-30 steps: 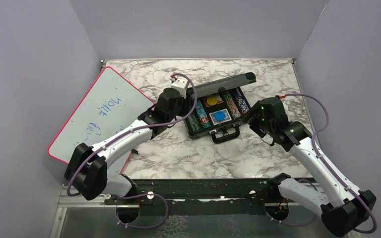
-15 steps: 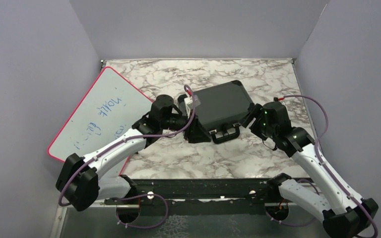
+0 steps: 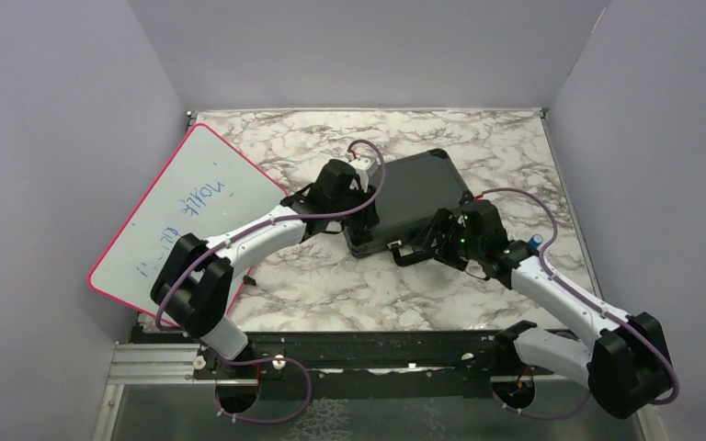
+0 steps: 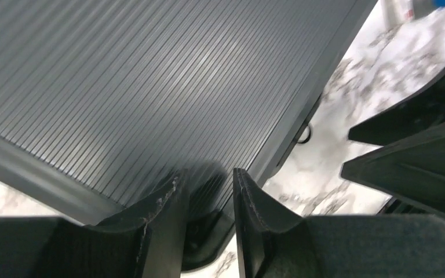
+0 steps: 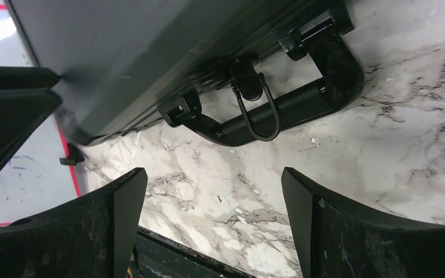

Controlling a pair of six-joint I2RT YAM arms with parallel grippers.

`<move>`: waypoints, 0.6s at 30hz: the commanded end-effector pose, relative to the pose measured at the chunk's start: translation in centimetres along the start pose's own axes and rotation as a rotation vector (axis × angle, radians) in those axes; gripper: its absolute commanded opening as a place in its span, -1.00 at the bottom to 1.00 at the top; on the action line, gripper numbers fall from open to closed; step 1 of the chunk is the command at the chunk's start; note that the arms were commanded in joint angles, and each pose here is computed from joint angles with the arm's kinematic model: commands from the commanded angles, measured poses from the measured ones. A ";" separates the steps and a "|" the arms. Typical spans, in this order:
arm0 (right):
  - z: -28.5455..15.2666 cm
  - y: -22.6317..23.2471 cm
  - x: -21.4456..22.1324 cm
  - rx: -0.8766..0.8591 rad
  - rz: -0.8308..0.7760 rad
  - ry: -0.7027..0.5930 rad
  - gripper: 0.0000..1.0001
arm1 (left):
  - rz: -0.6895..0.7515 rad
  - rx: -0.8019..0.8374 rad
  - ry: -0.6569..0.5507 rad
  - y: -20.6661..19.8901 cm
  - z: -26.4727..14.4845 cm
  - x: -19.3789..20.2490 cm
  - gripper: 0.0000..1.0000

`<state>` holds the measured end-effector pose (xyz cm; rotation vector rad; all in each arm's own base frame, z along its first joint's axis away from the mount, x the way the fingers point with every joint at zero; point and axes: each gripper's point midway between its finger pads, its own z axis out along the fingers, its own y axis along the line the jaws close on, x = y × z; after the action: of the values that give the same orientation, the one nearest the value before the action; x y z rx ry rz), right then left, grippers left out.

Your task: Pack up texas hold em set

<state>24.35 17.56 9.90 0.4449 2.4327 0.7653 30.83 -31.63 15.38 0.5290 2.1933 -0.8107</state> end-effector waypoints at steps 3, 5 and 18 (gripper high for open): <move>0.9 1.6 0.4 -0.158 -0.024 -0.009 0.87 | -0.021 -0.205 0.162 4.6 0.0 5.5 -0.41; 1.4 1.5 1.0 -0.181 -0.024 0.003 0.87 | -0.029 -0.241 0.218 5.4 0.1 7.1 -0.48; 3.9 1.2 1.5 -0.209 -0.037 0.022 0.88 | -0.020 -0.299 0.300 6.7 0.2 9.2 -0.60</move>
<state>24.69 20.17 6.94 0.3465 2.3773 0.9633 31.32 -29.91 12.22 0.4771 2.2931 -0.6438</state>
